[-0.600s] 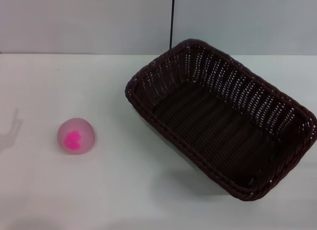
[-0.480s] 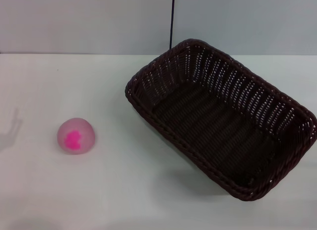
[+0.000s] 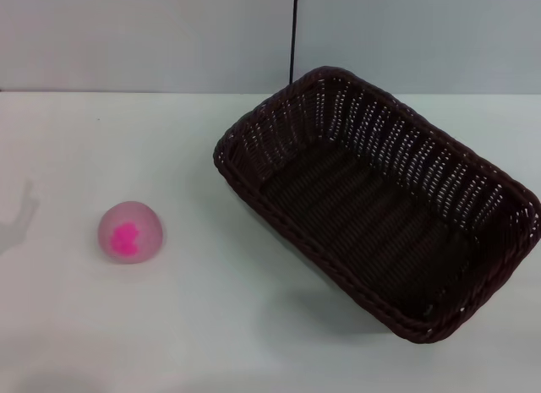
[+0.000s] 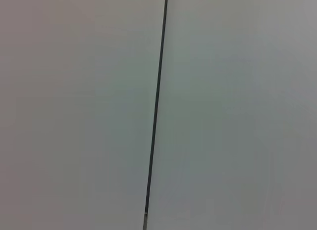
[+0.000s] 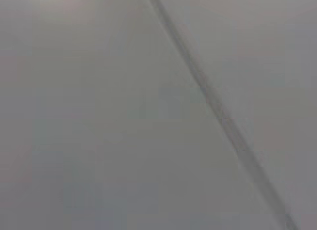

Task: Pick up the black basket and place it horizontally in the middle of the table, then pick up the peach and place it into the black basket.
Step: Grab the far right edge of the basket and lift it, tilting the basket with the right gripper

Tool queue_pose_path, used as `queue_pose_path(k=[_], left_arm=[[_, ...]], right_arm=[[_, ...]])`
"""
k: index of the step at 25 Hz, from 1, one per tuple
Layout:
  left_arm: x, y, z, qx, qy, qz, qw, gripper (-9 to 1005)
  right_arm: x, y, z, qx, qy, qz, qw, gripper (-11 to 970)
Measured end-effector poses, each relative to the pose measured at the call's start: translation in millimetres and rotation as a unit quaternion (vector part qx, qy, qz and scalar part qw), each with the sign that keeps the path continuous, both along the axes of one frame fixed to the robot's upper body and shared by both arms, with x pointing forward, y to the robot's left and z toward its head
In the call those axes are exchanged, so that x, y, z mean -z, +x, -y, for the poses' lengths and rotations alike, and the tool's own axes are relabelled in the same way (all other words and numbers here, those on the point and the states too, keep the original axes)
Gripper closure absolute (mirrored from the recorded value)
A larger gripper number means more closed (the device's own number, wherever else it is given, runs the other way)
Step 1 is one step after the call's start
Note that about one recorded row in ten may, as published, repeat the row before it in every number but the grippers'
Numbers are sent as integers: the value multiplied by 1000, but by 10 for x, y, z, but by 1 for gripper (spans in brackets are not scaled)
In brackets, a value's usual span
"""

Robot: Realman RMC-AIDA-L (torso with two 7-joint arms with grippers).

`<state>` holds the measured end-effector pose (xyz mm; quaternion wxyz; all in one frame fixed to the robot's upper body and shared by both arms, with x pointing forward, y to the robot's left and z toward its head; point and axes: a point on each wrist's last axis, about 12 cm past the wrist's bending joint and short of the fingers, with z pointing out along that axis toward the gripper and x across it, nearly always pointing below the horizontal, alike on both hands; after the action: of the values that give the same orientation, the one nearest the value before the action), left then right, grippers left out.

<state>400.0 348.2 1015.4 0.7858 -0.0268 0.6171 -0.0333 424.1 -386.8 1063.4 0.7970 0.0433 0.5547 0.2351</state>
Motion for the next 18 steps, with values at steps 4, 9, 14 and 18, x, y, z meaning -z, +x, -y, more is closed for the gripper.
queue_pose_path(k=[4,9,14,18], left_arm=[[8,7,-10,-1,-3,-4,1000,151],[15,44,8,5,-3,-9,1000,151],[20,33,15,6,-5,-10,1000,152],[39,-5,26,5,-8,-15,1000,152]], right_arm=[[-504,169,275,-127,-38,-60,989,258],[-1207,444,320,-206,-106,-209,950,259],[-1849,753,187,-210,-184,-366,888,259],[-2097,1026,24,-238,-203,-468,826,259]])
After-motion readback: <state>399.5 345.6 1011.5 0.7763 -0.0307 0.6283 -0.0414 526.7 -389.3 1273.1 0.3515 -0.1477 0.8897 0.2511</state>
